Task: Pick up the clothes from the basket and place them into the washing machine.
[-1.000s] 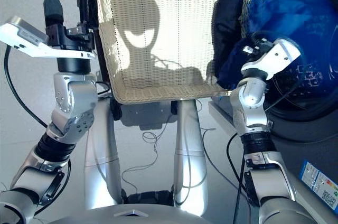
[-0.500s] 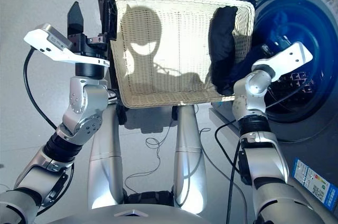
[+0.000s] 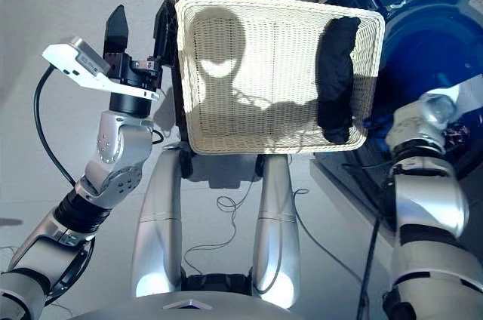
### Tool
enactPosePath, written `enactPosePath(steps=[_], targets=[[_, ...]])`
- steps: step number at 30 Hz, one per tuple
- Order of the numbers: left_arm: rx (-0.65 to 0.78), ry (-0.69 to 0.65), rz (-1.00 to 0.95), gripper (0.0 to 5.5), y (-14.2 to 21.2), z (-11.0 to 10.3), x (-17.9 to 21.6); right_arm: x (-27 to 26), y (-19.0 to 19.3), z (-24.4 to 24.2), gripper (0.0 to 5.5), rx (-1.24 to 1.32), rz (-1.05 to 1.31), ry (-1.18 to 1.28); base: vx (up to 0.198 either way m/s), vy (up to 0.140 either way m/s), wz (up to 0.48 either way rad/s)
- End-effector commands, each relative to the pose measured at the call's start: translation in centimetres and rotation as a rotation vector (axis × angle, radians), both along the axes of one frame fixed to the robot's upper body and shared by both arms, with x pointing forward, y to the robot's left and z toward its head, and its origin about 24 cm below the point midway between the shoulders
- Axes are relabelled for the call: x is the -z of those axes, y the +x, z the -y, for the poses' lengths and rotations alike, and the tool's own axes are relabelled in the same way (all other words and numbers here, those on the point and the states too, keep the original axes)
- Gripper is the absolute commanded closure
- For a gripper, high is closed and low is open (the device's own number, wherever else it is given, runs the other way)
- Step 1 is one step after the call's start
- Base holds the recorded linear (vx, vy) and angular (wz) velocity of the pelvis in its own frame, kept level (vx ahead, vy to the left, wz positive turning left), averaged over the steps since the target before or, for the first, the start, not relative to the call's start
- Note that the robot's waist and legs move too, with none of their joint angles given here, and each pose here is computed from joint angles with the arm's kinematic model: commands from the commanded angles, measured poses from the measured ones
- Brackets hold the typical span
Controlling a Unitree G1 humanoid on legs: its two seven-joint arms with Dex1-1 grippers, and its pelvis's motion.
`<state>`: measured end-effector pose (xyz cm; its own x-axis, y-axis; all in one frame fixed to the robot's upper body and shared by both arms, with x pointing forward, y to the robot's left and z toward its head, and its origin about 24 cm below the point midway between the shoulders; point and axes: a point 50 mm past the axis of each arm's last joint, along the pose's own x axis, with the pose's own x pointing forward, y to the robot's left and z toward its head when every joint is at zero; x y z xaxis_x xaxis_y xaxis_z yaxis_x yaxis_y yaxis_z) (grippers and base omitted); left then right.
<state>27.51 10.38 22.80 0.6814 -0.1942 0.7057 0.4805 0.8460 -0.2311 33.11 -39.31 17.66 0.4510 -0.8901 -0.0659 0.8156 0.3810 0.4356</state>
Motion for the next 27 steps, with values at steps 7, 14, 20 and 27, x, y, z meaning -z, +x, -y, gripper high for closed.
enactPosePath(steps=[7,14,20,27], targets=[[0.081,-0.064,0.153,0.0,-2.8,0.4,-2.3,-5.3,-4.4,5.4,0.0,0.187,0.061,-0.058,0.0,0.0,0.0],[0.085,-0.083,0.173,0.0,-3.0,0.4,-2.8,-5.1,-3.5,4.6,0.0,0.157,0.068,-0.063,0.0,0.0,0.0],[0.087,-0.1,0.165,0.0,-3.0,0.3,-2.8,-4.1,-3.1,4.2,0.0,0.132,0.056,-0.057,0.0,0.0,0.0],[0.095,-0.121,0.166,0.0,-3.0,0.4,-2.9,-3.1,-1.6,2.5,0.0,0.047,0.071,-0.078,0.0,0.0,0.0]])
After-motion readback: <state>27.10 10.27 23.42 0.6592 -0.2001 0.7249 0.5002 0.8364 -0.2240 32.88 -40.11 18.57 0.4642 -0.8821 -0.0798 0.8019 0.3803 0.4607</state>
